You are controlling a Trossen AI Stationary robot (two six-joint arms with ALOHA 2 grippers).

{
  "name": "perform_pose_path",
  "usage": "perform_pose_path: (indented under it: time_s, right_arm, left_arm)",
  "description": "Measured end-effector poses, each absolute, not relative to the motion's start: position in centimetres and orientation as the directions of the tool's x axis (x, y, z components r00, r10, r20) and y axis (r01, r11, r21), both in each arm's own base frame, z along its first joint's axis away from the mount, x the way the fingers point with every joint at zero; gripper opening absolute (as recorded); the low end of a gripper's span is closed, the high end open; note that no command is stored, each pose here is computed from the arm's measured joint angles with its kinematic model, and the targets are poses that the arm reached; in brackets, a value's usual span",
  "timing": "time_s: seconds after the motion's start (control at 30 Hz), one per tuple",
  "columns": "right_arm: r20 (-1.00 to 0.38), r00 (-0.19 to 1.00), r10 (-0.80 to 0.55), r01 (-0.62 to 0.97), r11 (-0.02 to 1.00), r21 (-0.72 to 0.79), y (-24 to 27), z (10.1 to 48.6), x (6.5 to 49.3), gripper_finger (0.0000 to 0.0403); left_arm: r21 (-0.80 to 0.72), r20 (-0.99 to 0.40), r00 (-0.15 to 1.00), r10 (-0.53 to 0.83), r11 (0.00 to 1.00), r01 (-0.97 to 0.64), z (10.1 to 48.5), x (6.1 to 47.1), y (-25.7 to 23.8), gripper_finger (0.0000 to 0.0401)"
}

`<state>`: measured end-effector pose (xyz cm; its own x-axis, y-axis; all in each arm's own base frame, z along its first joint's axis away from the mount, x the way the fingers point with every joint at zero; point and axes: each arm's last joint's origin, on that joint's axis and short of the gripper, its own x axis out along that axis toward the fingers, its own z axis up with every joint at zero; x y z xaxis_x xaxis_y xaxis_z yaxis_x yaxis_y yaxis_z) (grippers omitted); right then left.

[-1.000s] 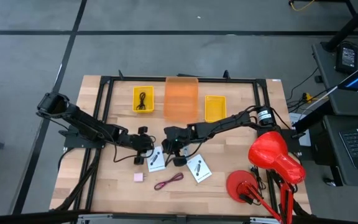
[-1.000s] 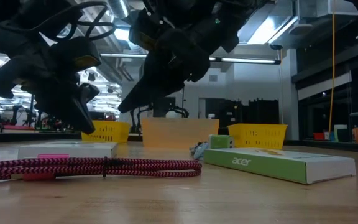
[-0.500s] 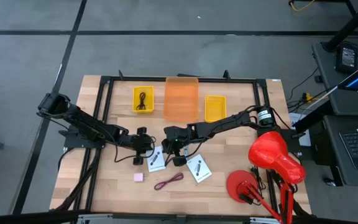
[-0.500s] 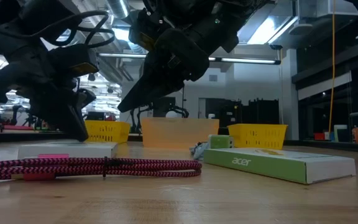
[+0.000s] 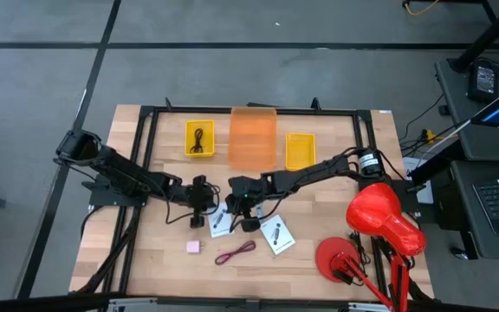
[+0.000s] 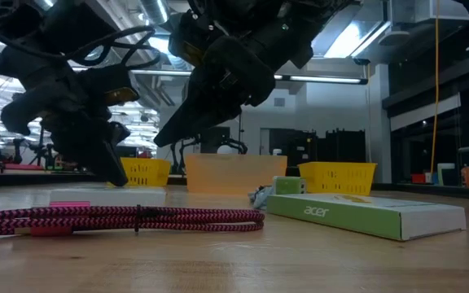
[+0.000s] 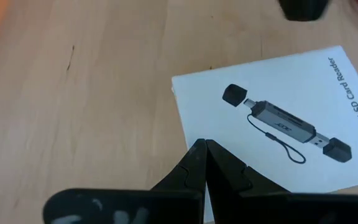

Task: Pick and place items into bin
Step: Put the left card reader box into the orange bin

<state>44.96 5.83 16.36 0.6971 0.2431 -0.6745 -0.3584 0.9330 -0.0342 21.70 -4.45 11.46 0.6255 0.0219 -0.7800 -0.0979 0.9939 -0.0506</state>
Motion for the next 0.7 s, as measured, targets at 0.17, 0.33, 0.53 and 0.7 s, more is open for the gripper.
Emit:
perform_pose_path:
  time_s: [0.17,0.33,0.53,0.7]
  right_arm:
    - [-0.675,0.693,0.254,-0.391,0.919,-0.055,6.6,16.4,44.8,0.0]
    - [-0.675,0.692,0.255,-0.39,0.919,-0.053,6.7,16.4,44.8,0.0]
    - [-0.676,0.691,0.258,-0.395,0.917,-0.054,6.9,16.4,44.8,0.0]
    - [-0.677,0.688,0.262,-0.4,0.915,-0.053,7.1,16.3,44.8,0.0]
  left_arm:
    - [-0.098,-0.775,0.632,0.029,0.981,-0.165,10.9,21.3,-3.7,0.0002]
    - [-0.141,-0.752,0.66,0.003,0.976,-0.166,10.6,21.0,-3.4,0.0002]
    - [-0.193,-0.723,0.69,-0.006,0.962,-0.194,10.0,20.5,-3.0,0.0002]
    - [-0.201,-0.684,0.73,0.0,0.962,-0.188,9.8,20.3,-2.8,0.0002]
